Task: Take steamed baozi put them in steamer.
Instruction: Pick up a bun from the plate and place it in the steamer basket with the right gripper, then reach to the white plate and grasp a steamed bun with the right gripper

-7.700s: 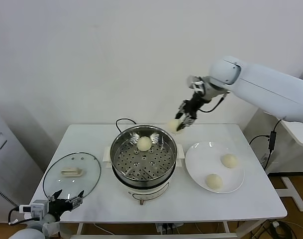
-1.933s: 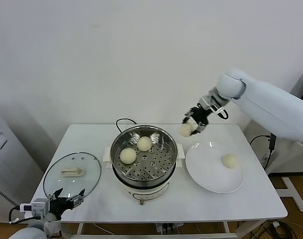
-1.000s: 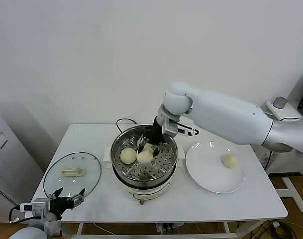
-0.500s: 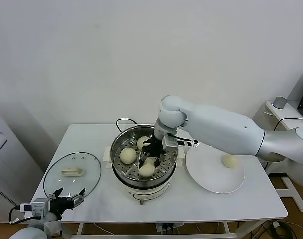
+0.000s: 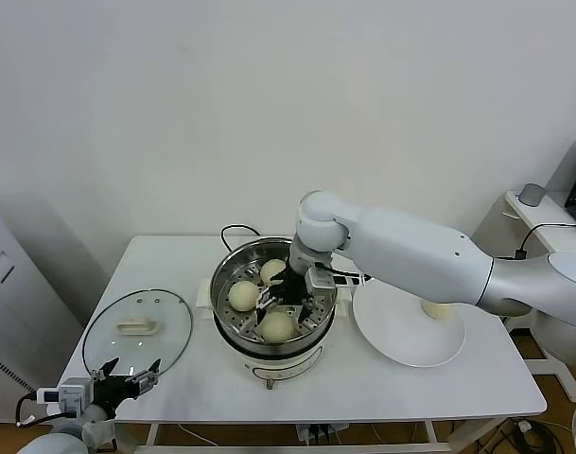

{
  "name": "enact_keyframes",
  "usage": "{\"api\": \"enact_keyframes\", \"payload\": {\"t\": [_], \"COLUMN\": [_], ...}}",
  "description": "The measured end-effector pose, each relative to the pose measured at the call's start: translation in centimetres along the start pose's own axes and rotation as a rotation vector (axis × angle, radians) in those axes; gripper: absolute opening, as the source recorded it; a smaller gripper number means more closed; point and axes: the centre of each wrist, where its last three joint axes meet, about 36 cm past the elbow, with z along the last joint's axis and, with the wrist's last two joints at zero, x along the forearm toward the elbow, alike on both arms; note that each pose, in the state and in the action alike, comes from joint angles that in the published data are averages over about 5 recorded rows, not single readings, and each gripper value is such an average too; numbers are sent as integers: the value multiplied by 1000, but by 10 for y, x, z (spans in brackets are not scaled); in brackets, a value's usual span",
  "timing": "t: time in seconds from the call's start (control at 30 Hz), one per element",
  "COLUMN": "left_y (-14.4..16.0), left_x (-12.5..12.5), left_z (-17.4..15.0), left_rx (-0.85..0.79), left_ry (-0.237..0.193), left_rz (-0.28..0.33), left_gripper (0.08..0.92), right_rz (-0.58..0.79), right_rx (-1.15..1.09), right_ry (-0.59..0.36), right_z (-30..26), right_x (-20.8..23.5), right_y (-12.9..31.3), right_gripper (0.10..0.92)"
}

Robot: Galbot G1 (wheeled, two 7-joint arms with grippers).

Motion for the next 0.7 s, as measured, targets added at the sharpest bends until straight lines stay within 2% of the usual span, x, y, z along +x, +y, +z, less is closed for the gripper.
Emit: {"api": "enact_keyframes", "payload": {"t": [0.33, 0.7], "left_y": [1, 1], "left_x": [0, 1], "left_z": [-1, -2], "left_rx": [-5, -4], "left_ry": [-2, -6], "left_rz": [-1, 1], "left_gripper": [823, 823], "right_rz": [17, 9], "right_rx": [-286, -799], "right_ry": [151, 246], "right_z": [40, 64], "right_x": [84, 151], "right_y": [49, 182], "right_gripper": [823, 823]}}
